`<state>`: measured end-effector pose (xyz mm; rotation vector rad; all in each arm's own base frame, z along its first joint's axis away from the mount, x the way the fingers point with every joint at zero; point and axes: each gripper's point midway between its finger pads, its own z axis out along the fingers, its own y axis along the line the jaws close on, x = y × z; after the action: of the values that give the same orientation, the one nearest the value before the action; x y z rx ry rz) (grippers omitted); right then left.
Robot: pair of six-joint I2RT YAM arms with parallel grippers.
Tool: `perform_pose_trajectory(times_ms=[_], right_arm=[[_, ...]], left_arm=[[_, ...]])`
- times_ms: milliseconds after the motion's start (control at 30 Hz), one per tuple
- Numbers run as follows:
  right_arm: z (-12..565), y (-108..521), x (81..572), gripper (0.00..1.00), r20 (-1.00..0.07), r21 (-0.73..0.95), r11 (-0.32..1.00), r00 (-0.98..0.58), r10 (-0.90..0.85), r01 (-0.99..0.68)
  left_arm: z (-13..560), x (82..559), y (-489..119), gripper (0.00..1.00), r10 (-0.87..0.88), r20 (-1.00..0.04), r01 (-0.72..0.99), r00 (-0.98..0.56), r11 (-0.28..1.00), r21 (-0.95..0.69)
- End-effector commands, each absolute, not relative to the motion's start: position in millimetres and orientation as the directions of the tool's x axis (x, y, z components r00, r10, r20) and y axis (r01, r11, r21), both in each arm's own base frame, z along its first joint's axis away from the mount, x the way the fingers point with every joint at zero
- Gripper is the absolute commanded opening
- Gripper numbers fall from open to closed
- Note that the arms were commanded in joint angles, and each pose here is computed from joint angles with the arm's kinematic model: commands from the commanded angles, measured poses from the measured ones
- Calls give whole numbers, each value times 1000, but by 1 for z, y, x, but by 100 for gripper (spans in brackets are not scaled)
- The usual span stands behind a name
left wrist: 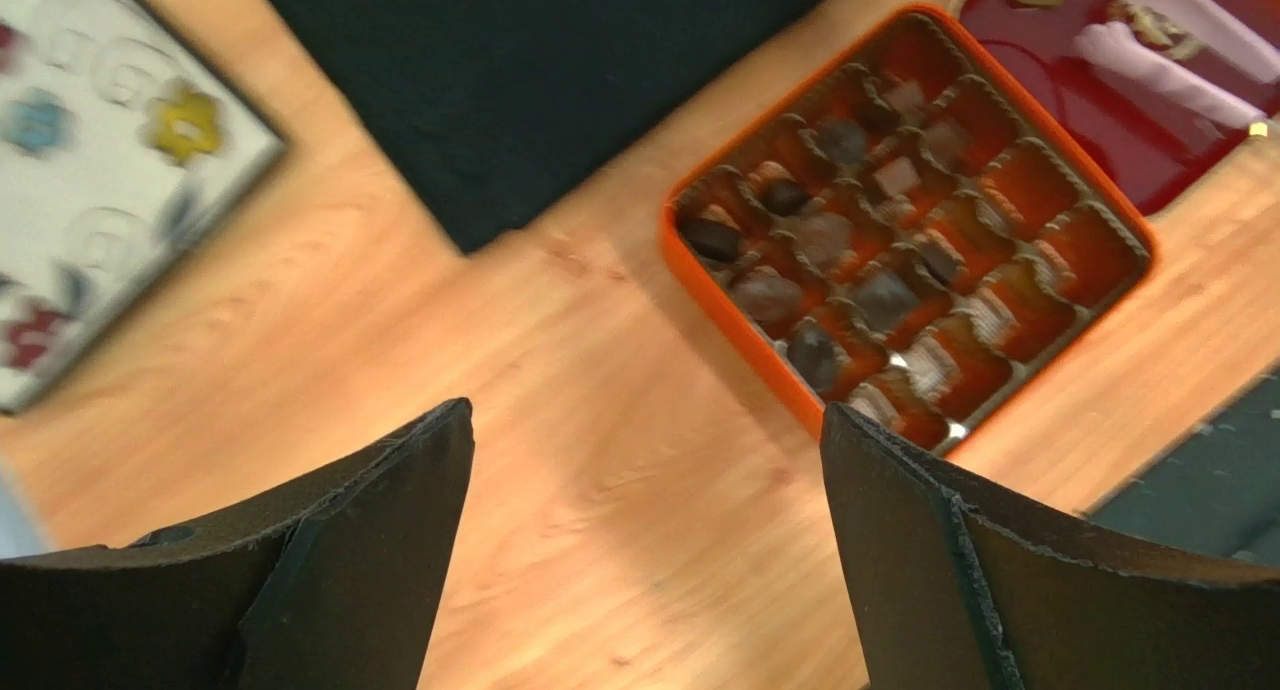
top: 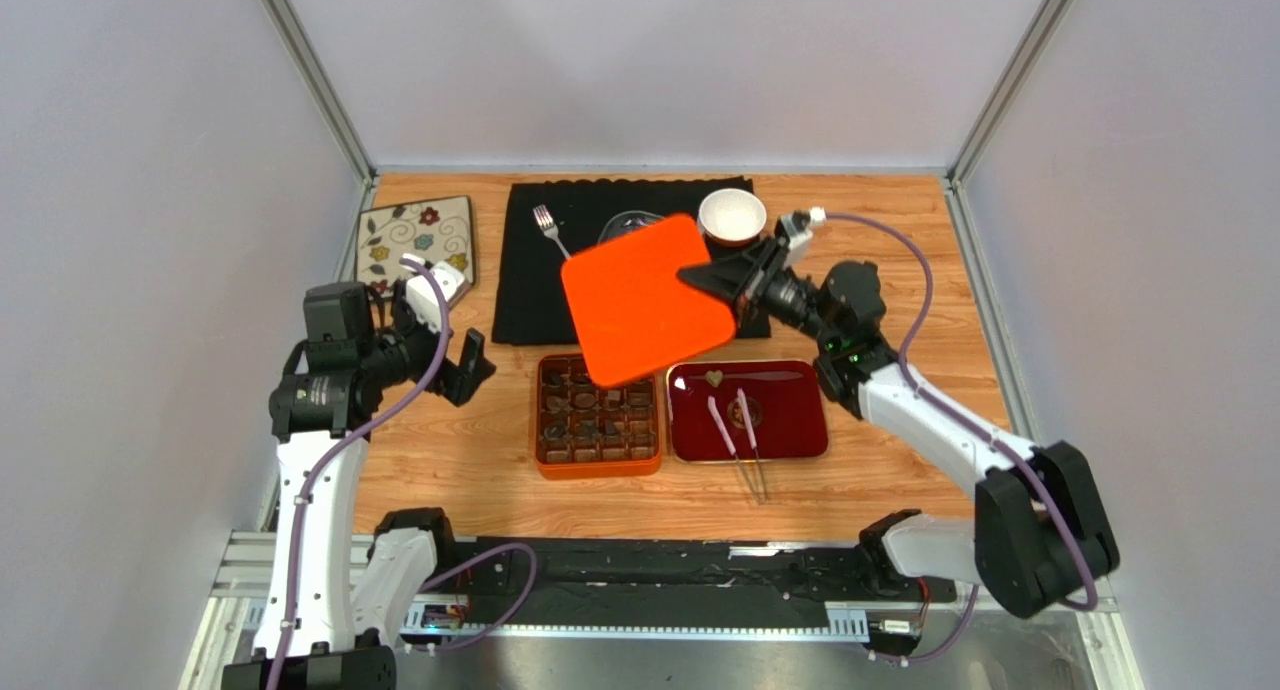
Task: Pack the chocolate
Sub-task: Close the box lid on the packing box.
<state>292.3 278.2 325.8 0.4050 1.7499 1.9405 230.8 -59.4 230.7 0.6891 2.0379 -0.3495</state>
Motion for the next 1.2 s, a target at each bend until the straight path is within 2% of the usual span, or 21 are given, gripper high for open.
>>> perform_pose_trajectory(times_ms=[0, 133, 267, 400, 433, 633, 967, 1167], right_arm=[[299, 273, 256, 1, -190, 972, -10, -806, 561, -236], [275, 289, 237, 1, -187, 974, 0, -807, 561, -226], [250, 309, 241, 0, -183, 978, 20, -798, 574, -210], [242, 326, 244, 0, -154, 971, -58, -798, 582, -230], [224, 332, 248, 0, -136, 979, -46, -804, 579, -199], [212, 341, 253, 0, -128, 967, -96, -772, 623, -238], [198, 333, 259, 1, -209, 954, 12, -640, 739, -298], [179, 340, 249, 18, -193, 968, 33, -659, 727, -248]], left_arm=[[211, 213, -80, 92, 216, -855, 605, -471, 785, -135], [188, 214, -81, 88, 203, -851, 603, -483, 782, -156], [173, 217, -80, 83, 198, -828, 588, -525, 788, -184], [162, 219, -81, 80, 183, -817, 579, -548, 787, -212], [156, 218, -80, 80, 182, -810, 573, -558, 791, -217], [134, 219, -76, 78, 192, -790, 558, -582, 801, -217], [113, 216, -77, 71, 192, -776, 556, -601, 798, -233], [104, 214, -78, 68, 183, -765, 551, -617, 795, -255]])
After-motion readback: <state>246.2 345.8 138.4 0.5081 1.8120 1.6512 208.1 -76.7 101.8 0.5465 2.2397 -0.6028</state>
